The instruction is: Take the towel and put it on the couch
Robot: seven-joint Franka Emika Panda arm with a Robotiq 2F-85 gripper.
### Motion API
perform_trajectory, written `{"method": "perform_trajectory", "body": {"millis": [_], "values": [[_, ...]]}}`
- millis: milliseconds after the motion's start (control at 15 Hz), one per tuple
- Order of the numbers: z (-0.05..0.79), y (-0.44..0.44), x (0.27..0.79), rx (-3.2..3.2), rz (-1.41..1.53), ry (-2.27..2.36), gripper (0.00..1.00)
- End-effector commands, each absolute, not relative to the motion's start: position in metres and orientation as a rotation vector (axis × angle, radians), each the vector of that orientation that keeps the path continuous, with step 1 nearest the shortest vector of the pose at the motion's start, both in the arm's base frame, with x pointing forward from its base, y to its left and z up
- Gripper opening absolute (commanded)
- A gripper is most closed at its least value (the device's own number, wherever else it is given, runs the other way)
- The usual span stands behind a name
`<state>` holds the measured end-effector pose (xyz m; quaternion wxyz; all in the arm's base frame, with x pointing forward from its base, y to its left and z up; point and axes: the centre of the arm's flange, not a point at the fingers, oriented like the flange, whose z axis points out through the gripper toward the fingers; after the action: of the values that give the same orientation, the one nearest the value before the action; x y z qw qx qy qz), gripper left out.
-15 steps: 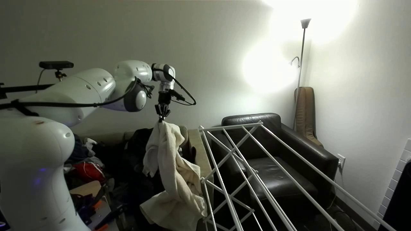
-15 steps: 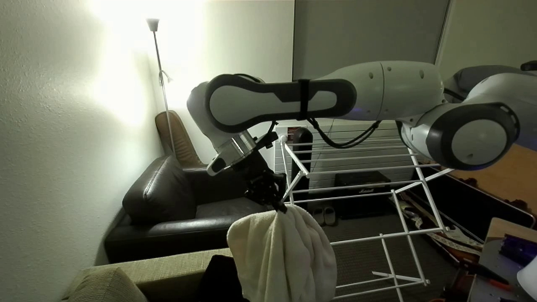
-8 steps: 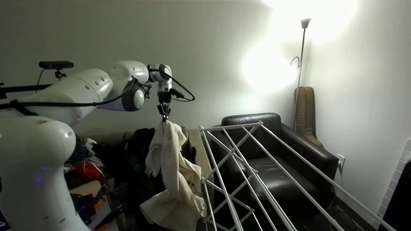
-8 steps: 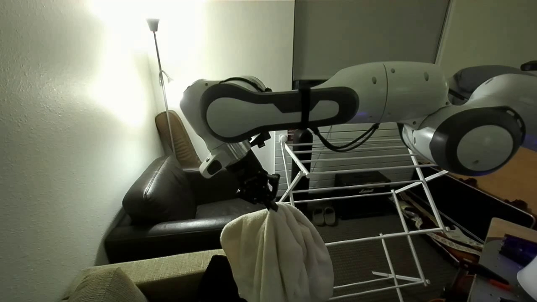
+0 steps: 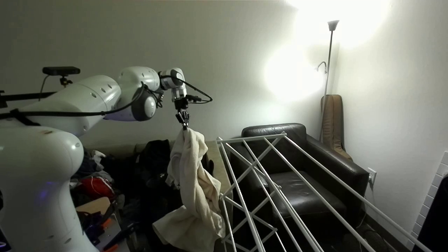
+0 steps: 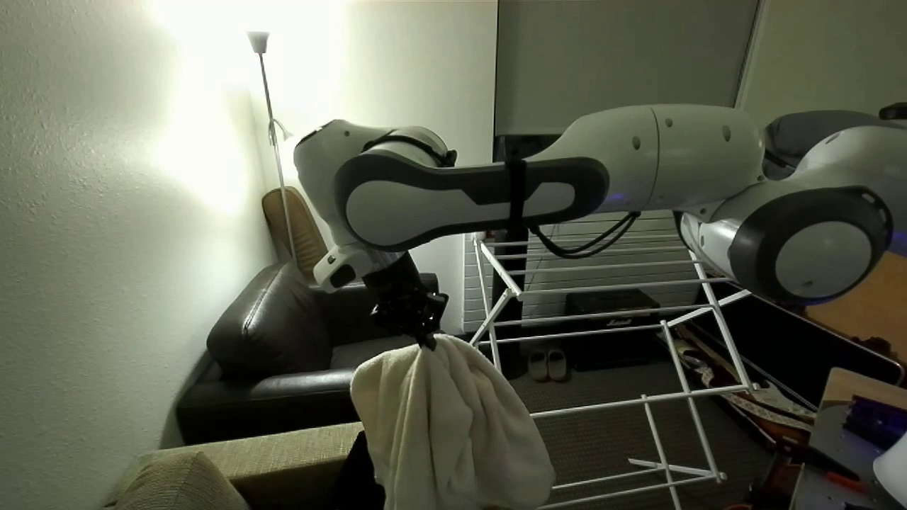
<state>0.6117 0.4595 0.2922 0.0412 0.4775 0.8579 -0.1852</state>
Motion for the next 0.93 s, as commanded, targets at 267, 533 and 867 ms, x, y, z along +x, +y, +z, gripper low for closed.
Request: {"method": "perform_trajectory", "body": {"millis": [267,533,867], "values": [[0.293,0.459,0.613,1.461,-0.56,2.622,0.06],[0.298,0.428,0.597,1.513,-0.546,2.553,0.44],[0.299,0.367,0.594,1.769,-0.521,2.39,0.75]]}}
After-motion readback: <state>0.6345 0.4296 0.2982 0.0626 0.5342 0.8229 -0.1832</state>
